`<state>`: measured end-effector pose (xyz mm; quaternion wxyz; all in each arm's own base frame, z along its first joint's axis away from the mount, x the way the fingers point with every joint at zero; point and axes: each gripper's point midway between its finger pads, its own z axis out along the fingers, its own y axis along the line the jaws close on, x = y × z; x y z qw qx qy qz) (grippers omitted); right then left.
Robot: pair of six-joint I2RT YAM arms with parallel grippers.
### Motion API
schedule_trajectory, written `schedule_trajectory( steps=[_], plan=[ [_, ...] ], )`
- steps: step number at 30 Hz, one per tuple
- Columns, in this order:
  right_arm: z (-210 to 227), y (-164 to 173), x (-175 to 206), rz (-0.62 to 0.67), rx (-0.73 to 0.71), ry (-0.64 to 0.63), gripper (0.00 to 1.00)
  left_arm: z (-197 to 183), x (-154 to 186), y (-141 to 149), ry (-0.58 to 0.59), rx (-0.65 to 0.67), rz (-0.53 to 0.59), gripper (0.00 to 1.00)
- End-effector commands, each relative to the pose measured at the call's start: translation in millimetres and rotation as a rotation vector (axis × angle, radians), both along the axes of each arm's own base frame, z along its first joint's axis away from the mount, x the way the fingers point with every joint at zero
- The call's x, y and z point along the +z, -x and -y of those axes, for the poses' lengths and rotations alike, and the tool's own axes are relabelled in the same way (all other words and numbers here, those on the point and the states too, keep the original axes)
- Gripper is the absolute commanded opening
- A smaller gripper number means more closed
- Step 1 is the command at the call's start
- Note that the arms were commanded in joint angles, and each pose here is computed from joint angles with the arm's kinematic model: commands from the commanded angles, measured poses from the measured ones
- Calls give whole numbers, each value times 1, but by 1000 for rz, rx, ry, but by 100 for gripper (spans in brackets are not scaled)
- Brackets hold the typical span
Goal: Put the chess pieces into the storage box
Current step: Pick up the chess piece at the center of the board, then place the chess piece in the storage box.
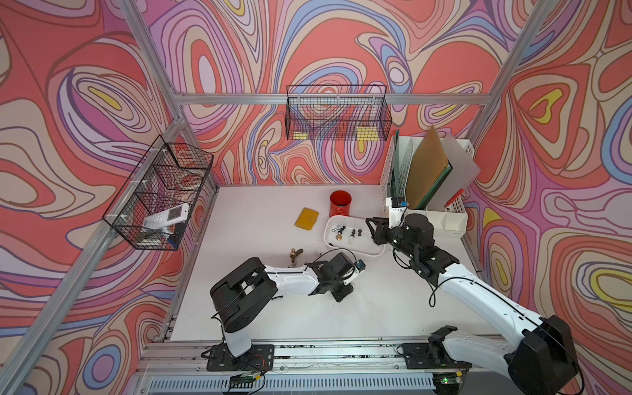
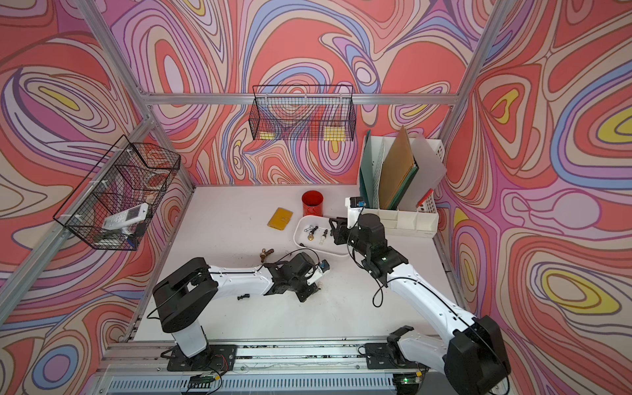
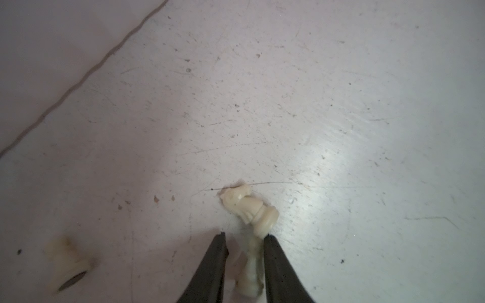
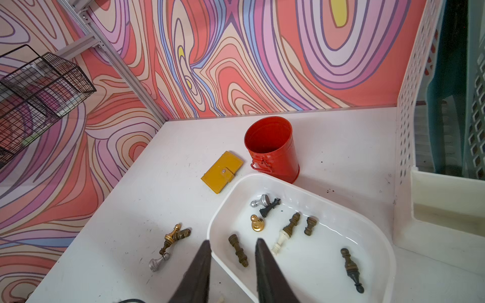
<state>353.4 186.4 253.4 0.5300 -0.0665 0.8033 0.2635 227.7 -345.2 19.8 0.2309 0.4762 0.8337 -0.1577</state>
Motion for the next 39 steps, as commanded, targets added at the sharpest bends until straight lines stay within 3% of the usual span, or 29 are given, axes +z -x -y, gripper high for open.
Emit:
schedule_trajectory(
  steps=[1, 7, 23, 33, 39],
  plan=[
    [4, 1, -13, -23, -13, 24, 31, -32, -16, 7, -142, 32, -18, 29],
    [4, 0, -15, -30, -18, 16, 31, -41, -16, 16, -181, 24, -43, 28],
    [10, 3, -17, -33, -37, 33, 31, -29, -5, 11, -141, 18, -29, 19],
    [10, 4, -4, -15, -41, 17, 31, -17, 75, -5, 13, 82, 78, 19],
    [16, 7, 12, 24, -64, 9, 31, 22, 119, -48, 96, 160, 174, 20]
  ],
)
